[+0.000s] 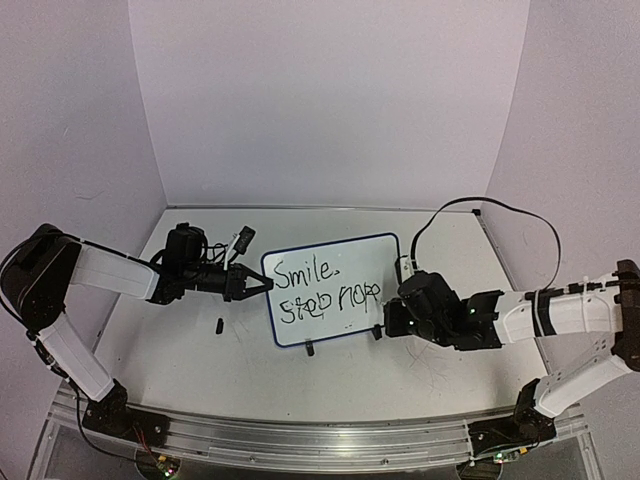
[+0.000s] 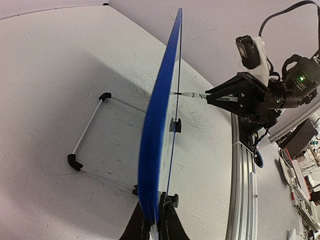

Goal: Write a sentence on the whiteboard

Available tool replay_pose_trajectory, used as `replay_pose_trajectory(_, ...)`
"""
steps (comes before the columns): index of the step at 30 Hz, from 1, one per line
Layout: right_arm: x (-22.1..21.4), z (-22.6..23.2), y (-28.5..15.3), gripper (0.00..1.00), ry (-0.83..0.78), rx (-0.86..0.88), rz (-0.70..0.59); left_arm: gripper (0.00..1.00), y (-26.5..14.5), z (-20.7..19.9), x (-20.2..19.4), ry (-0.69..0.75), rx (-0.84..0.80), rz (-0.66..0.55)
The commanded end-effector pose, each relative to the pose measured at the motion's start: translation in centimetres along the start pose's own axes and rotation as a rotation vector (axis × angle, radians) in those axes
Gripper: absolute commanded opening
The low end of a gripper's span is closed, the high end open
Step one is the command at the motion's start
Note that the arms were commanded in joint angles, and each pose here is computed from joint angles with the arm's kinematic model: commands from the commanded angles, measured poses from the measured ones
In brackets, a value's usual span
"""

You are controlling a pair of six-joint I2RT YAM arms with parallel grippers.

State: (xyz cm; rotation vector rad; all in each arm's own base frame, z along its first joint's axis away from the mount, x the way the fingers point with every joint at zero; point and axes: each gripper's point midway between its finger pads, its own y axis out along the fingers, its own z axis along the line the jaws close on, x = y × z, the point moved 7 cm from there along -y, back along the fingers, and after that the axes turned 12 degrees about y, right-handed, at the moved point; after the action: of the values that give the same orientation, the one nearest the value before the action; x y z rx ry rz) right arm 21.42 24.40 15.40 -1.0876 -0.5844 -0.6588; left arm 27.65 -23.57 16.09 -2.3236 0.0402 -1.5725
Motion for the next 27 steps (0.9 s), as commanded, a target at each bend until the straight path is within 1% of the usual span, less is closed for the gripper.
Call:
replay_pose_trajectory(1, 0.3, -0.6, -0.5, 0.0, 0.011, -0.029, -0.005, 0.0, 0.3, 1.6, -1.5, -0.009, 0.119, 0.069)
replay_pose_trajectory(6, 2.0, 0.7, -1.2, 0.0, 0.023, 0.02, -0.058, 0.0, 0.3, 1.6, -1.4, -0.007, 0.118, 0.066)
replay_pose_trajectory(8, 3.0, 1.2, -2.1, 0.0, 0.048, 0.068, -0.105, 0.0, 0.2, 1.5, -1.3, -0.003, 0.121, 0.064)
replay_pose_trajectory(13, 4.2, 0.6, -2.5, 0.0, 0.063, 0.047, -0.152, 0.0, 0.2, 1.5, -1.5, -0.008, 0.119, 0.068)
replay_pose_trajectory(27, 6.1, 1.2, -1.5, 0.0, 0.042, 0.015, -0.197, 0.0, 0.2, 1.6, -1.4, -0.004, 0.119, 0.067)
